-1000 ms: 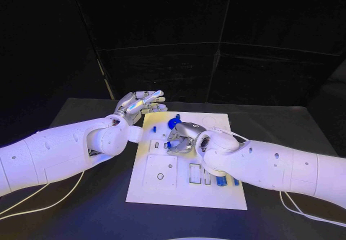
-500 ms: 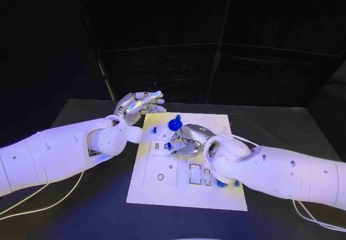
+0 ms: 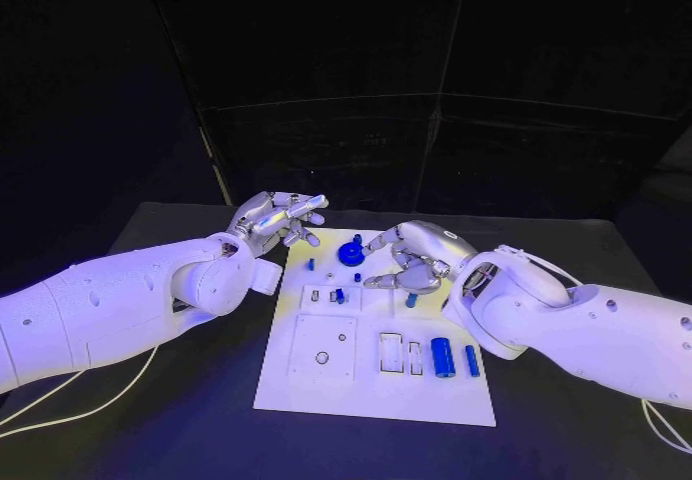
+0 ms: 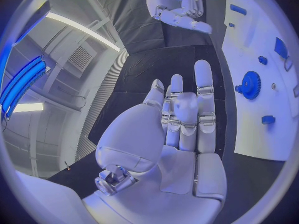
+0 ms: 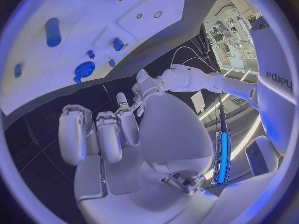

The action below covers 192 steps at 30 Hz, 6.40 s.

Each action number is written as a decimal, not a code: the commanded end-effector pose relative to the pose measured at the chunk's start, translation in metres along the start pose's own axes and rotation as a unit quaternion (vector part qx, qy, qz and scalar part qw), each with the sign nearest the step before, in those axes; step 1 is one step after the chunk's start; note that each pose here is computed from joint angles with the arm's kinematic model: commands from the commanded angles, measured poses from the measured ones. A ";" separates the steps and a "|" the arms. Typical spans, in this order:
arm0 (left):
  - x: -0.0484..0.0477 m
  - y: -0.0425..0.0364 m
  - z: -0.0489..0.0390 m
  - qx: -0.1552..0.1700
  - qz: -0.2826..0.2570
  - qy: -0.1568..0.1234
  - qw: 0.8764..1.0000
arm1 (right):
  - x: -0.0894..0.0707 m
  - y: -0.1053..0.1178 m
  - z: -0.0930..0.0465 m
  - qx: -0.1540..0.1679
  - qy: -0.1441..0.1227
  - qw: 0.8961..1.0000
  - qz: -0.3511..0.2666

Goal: Assemble the parts on the task board

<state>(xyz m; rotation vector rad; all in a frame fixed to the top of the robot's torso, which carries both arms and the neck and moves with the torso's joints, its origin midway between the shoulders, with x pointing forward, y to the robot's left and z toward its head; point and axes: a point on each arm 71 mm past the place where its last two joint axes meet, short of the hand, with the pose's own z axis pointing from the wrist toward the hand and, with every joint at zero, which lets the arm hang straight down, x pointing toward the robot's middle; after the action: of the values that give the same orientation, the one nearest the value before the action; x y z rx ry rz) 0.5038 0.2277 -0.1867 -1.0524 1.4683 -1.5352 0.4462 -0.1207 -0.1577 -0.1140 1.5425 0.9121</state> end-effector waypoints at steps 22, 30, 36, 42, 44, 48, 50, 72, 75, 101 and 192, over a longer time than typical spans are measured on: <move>0.0245 0.0184 0.0160 -0.336 0.418 0.144 0.832 | -0.064 -0.059 -0.015 0.102 -0.031 0.988 0.108; 0.0414 0.0204 0.0290 -0.364 0.467 0.148 0.793 | -0.068 -0.067 -0.014 0.113 -0.041 0.986 0.114; 0.0515 0.0207 0.0361 -0.368 0.489 0.153 0.776 | -0.067 -0.067 -0.011 0.113 -0.041 0.986 0.115; 0.0607 0.0211 0.0415 -0.369 0.499 0.163 0.767 | -0.066 -0.066 -0.009 0.114 -0.038 0.986 0.116; 0.0622 0.0212 0.0432 -0.369 0.503 0.165 0.764 | -0.065 -0.066 -0.009 0.114 -0.037 0.986 0.116; 0.0647 0.0215 0.0462 -0.370 0.509 0.167 0.759 | -0.065 -0.066 -0.008 0.114 -0.035 0.986 0.116; 0.0657 0.0217 0.0475 -0.370 0.510 0.168 0.758 | -0.064 -0.066 -0.007 0.114 -0.034 0.986 0.116; 0.0753 0.0248 0.0559 -0.375 0.527 0.186 0.740 | -0.062 -0.065 -0.003 0.116 -0.029 0.986 0.117; 0.0768 0.0252 0.0564 -0.376 0.528 0.189 0.737 | -0.061 -0.065 -0.002 0.116 -0.028 0.986 0.117; 0.0842 0.0293 0.0596 -0.383 0.533 0.206 0.726 | -0.059 -0.064 0.002 0.116 -0.023 0.985 0.122; 0.0573 0.0320 0.0412 -0.322 0.484 0.137 0.802 | -0.057 -0.064 0.003 0.119 -0.015 0.985 0.124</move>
<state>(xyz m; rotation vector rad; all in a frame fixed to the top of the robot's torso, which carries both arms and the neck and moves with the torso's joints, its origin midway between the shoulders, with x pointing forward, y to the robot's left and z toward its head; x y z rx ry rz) 0.5179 0.1591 -0.2182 -0.1878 2.3733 -0.3929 0.4976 -0.1872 -0.1391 0.2709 1.6500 0.9027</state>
